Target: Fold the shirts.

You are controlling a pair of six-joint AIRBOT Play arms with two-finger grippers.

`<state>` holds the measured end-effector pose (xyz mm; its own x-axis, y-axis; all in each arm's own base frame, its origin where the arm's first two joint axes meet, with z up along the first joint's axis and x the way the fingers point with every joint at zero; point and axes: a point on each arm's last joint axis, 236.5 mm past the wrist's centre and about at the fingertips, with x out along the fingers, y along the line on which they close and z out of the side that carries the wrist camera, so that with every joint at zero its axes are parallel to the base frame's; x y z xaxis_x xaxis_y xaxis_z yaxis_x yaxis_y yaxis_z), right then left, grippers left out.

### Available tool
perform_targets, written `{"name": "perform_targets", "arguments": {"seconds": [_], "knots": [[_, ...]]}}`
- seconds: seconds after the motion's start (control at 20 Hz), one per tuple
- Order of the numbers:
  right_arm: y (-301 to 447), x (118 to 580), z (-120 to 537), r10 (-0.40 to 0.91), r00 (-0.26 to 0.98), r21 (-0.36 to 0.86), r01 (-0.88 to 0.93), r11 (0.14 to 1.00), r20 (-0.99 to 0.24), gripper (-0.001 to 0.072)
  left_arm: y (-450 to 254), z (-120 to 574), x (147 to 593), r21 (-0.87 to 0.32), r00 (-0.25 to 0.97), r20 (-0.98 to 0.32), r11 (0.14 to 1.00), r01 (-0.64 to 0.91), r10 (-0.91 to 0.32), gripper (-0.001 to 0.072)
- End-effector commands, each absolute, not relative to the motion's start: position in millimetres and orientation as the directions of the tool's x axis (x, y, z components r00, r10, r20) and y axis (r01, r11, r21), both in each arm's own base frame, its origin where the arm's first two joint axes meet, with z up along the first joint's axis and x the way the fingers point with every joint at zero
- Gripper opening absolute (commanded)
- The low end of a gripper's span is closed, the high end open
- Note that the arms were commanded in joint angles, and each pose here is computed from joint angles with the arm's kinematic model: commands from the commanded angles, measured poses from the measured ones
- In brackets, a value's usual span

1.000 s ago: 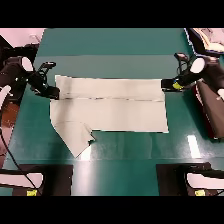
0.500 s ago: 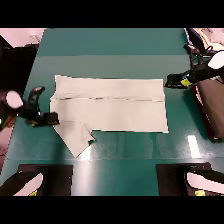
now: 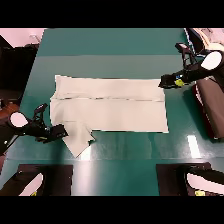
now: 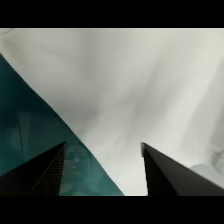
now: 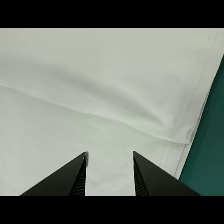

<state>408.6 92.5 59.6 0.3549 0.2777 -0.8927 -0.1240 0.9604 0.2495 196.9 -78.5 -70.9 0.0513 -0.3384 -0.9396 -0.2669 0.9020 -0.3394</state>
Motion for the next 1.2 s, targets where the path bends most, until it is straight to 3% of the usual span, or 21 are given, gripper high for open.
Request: {"name": "perform_targets", "arguments": {"seconds": [0.0,0.45,0.55,0.6,0.65,0.7,0.95,1.15], "knots": [[94.6,406.9,59.3,0.28,0.349,0.25,-0.131,0.96,-0.894,0.0339,-82.3,-79.4,197.1,-0.36,0.073,-0.932,0.88,-0.311,-0.355,0.0544],[94.7,397.9,56.5,0.281,0.312,0.251,-0.132,0.959,-0.908,0.0338,-82.9,-79.5,213.0,-0.385,0.143,-0.923,0.863,-0.327,-0.357,0.0536],[94.6,394.1,55.3,0.28,0.296,0.252,-0.132,0.959,-0.913,0.0339,-83.7,-78.7,215.2,-0.391,0.152,-0.92,0.86,-0.328,-0.361,0.0153],[94.5,391.8,54.8,0.28,0.288,0.252,-0.132,0.959,-0.916,0.0338,-84.3,-78.1,217.6,-0.397,0.162,-0.918,0.856,-0.33,-0.363,0.0105],[94.5,388.9,54.4,0.28,0.277,0.252,-0.133,0.959,-0.919,0.0336,-85.2,-77.3,219.0,-0.403,0.168,-0.915,0.853,-0.332,-0.367,0.0104],[93.9,383.6,52.9,0.279,0.254,0.25,-0.14,0.958,-0.926,0.0308,-87.5,-76.2,219.4,-0.413,0.169,-0.911,0.848,-0.333,-0.377,0.0027],[65.8,327.6,33.3,0.268,0.049,0.261,-0.124,0.957,-0.962,0.0306,-95.3,-55.4,224.8,-0.439,0.171,-0.896,0.875,-0.202,-0.41,0.0023],[41.3,280.1,-6.1,0.396,0.044,0.398,0.052,0.916,-0.917,0.0306,-97.6,-42.1,228.4,-0.44,0.168,-0.892,0.891,-0.108,-0.42,0.0023]]}}
